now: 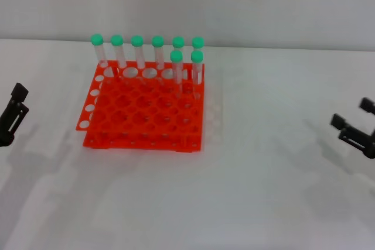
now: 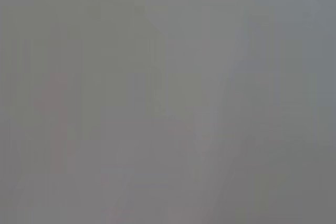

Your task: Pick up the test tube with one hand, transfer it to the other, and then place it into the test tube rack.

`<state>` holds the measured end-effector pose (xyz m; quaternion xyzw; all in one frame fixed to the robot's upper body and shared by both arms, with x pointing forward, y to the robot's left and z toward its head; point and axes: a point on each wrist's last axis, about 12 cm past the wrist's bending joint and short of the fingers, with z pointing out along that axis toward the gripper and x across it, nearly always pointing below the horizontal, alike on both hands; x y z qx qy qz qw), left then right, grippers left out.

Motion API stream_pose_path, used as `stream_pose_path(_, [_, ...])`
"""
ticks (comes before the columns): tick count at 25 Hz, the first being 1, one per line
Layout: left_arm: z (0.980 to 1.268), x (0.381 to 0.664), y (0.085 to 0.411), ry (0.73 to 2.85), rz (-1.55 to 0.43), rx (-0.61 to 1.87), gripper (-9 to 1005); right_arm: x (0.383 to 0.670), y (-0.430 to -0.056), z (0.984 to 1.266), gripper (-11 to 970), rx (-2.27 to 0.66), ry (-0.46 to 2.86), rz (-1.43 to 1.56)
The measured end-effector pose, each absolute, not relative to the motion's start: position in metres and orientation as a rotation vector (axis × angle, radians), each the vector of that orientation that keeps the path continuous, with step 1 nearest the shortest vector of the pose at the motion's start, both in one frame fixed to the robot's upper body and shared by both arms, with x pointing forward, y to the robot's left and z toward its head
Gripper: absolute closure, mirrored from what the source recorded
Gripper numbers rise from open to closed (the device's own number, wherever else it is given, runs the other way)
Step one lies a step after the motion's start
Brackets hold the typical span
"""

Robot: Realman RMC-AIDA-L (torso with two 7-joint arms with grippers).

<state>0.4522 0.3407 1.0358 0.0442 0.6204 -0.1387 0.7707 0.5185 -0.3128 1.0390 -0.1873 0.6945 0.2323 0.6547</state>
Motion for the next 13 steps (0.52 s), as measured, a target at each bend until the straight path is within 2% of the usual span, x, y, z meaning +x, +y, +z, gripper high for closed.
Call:
stream_pose_path(6, [1.026,0.454,0.332,1.377,-0.292,0.091,235,0.501,-0.315,1.025,102,-0.396,1.541,0.408])
stream_pose_path(13, [1.028,0.459,0.331,1.369,-0.264,0.098,235,0.497,-0.32,1.021,102,-0.344,1.539,0.334])
